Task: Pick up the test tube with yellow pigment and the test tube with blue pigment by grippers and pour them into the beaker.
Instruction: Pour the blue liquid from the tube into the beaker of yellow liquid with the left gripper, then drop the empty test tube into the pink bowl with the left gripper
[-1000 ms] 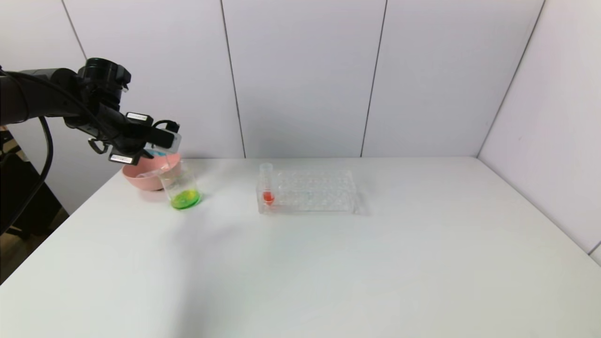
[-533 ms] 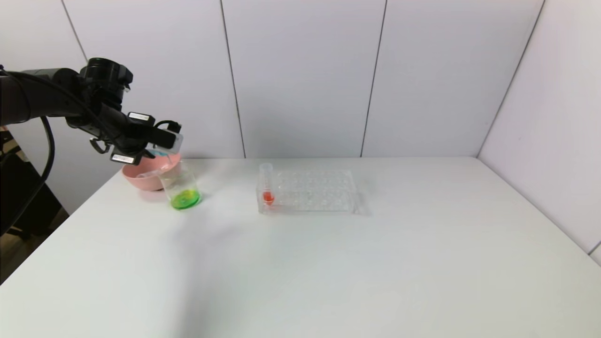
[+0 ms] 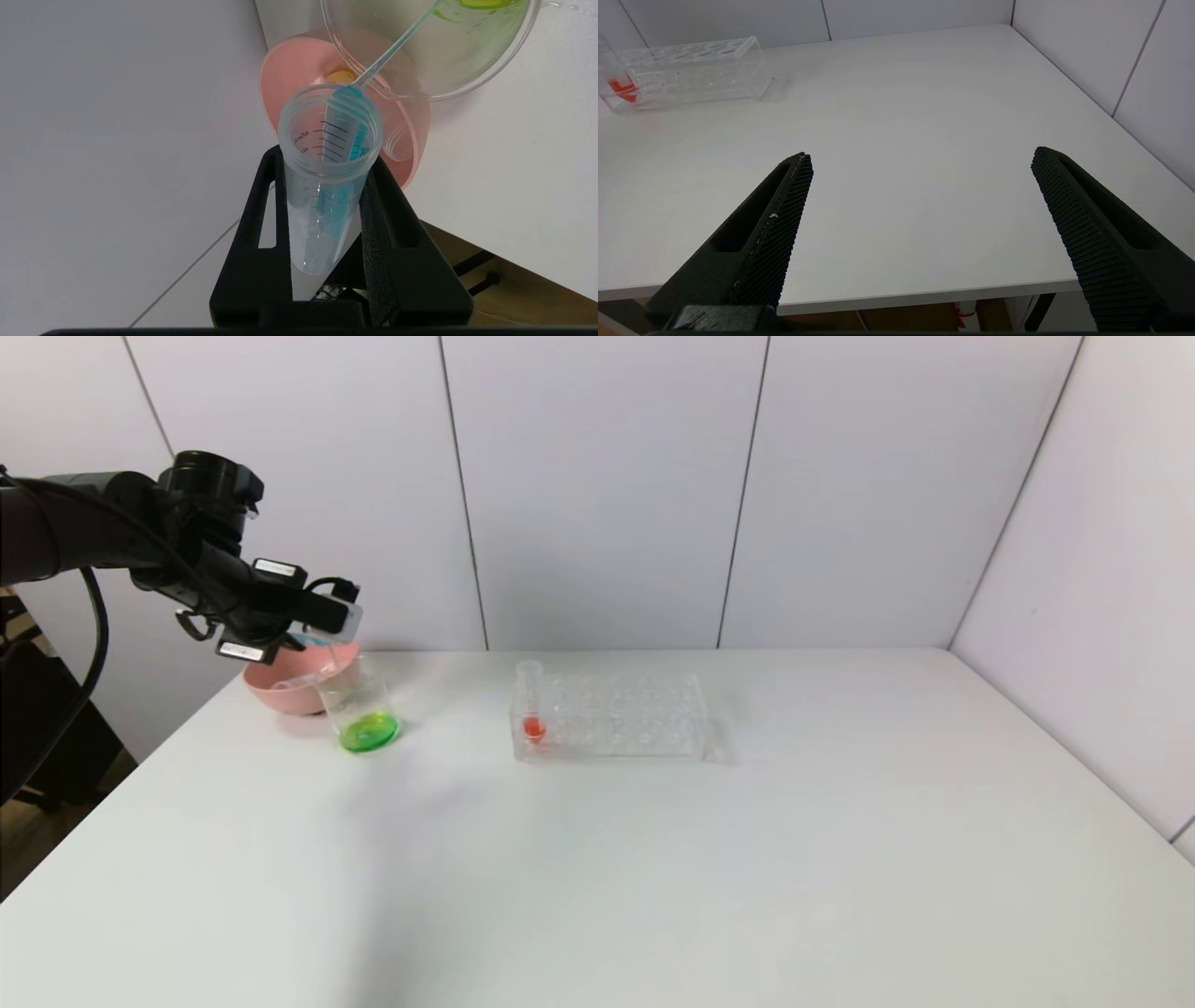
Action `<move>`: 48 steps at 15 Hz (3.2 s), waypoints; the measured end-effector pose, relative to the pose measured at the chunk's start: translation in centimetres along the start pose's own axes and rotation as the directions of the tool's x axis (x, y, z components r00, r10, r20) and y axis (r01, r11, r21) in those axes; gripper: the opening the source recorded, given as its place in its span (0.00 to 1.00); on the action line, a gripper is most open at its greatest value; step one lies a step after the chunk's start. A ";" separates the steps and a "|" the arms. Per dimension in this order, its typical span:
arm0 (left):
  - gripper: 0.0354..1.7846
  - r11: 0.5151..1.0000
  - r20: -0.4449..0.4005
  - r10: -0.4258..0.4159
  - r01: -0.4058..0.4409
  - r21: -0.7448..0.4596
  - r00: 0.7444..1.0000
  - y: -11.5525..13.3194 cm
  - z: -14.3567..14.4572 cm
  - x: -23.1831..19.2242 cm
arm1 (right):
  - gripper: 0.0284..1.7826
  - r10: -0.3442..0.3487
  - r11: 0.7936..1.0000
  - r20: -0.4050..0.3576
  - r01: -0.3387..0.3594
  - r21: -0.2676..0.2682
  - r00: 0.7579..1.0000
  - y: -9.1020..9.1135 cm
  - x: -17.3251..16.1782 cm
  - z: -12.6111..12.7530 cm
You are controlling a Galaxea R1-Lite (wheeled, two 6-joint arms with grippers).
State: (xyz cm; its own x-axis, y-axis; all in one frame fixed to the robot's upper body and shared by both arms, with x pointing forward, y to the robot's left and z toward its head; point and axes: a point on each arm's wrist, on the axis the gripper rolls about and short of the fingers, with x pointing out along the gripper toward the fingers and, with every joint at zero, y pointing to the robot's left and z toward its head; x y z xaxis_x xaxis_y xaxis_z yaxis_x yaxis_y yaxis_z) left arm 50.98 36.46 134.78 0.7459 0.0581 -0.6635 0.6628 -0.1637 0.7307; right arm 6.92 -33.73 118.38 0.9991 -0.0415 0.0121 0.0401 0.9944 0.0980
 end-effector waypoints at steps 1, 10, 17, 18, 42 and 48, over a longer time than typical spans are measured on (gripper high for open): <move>0.23 1.000 -0.002 0.000 0.000 0.001 1.000 0.0 0.1 0.0 | 0.96 0.000 1.000 0.000 0.000 0.000 1.000 0.0 0.0 0.0; 0.23 1.000 -0.003 0.001 -0.001 0.031 1.000 0.1 0.2 -0.1 | 0.96 0.000 1.000 0.000 0.000 0.000 1.000 0.0 0.0 0.0; 0.23 0.998 -0.036 0.004 -0.002 0.070 0.999 0.2 0.4 -0.1 | 0.96 0.000 1.000 -0.001 0.000 0.000 1.000 0.0 0.0 0.0; 0.23 0.998 -0.038 0.004 -0.002 0.070 0.999 0.2 0.4 -0.1 | 0.96 0.000 1.000 0.000 0.000 0.000 1.000 0.0 0.0 0.0; 0.23 0.953 -0.035 0.031 -0.040 -0.301 0.999 0.5 -0.2 -1.1 | 0.96 0.000 1.000 0.000 0.000 0.000 1.000 0.0 0.0 0.0; 0.23 0.504 0.010 0.203 -0.095 -0.858 0.979 1.8 -1.8 -2.6 | 0.96 0.000 1.000 0.000 0.000 0.000 1.000 0.0 0.0 0.0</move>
State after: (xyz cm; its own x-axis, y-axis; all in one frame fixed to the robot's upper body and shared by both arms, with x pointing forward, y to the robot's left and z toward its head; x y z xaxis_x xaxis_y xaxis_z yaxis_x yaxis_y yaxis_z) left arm 50.34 37.73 138.17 0.8640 0.0137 -0.5033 0.3199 0.7570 0.5697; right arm 6.92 -33.73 118.38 0.9991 -0.0411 0.0119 0.0397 0.9944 0.0980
